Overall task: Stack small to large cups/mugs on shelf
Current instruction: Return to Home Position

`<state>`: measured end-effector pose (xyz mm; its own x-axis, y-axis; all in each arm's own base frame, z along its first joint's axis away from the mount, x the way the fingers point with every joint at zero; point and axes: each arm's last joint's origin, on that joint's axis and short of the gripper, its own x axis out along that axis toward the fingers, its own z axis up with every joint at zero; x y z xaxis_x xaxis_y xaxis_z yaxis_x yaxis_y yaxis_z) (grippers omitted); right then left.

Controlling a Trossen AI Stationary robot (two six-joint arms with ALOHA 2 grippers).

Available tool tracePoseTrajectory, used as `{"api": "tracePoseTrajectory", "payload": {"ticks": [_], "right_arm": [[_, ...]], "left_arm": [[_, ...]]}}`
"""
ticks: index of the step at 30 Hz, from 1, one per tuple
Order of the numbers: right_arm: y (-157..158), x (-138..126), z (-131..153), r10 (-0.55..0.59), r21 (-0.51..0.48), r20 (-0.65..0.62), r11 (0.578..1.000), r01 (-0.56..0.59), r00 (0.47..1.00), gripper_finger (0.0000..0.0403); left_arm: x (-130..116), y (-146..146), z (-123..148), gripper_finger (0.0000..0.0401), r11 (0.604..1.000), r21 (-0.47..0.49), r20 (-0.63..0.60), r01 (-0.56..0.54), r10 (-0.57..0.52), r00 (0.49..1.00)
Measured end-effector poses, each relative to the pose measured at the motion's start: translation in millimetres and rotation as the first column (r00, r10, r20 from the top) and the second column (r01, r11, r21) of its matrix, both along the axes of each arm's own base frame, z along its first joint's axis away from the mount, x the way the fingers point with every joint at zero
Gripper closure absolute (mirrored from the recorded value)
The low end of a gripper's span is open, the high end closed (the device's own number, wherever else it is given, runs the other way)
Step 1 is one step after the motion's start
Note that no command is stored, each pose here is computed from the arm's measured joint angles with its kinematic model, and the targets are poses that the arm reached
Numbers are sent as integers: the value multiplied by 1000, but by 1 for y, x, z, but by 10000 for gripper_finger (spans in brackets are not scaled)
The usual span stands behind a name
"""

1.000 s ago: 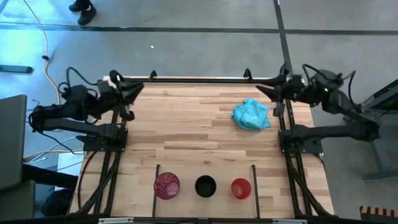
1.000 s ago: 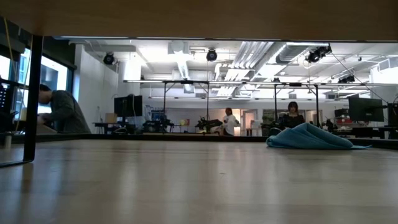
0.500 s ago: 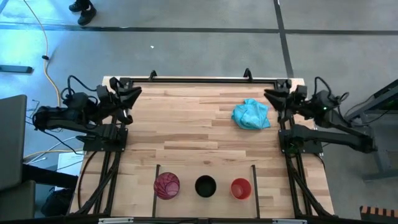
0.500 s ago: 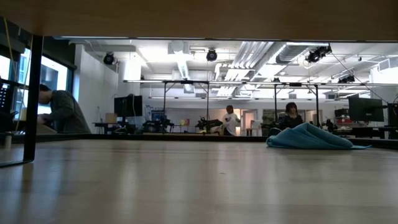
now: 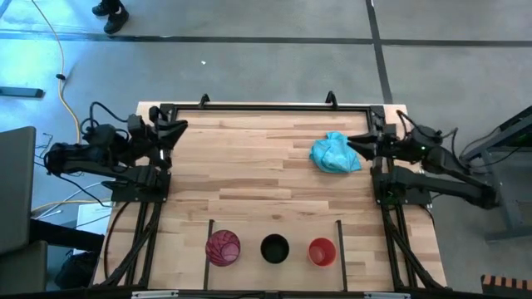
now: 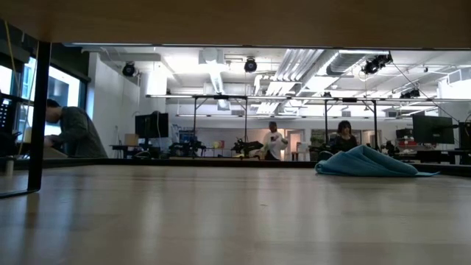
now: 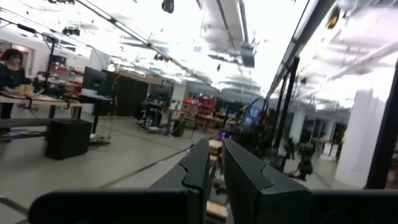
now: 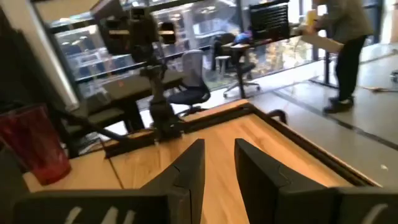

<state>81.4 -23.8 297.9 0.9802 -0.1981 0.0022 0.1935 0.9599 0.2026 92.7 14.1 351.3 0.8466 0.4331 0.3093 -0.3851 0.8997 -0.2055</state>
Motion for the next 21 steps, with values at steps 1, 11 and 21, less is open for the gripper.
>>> {"api": "tracePoseTrajectory", "payload": {"ticks": [1, 11, 21], "right_arm": [[1, -6, 1, -12, -1, 9, 1000, 12, 1000, 325], [10, -29, 10, 69, -5, 194, 998, -69, 978, 325], [7, 6, -16, 255, 84, 240, 956, -282, 937, 325]], "left_arm": [[-2, 0, 1, 366, 1000, -5, 13, 7, -7, 1000], [-5, 0, 1, 366, 1000, -15, 28, 3, -3, 1000], [5, 0, 0, 366, 998, -56, 23, 15, -13, 1000]]}}
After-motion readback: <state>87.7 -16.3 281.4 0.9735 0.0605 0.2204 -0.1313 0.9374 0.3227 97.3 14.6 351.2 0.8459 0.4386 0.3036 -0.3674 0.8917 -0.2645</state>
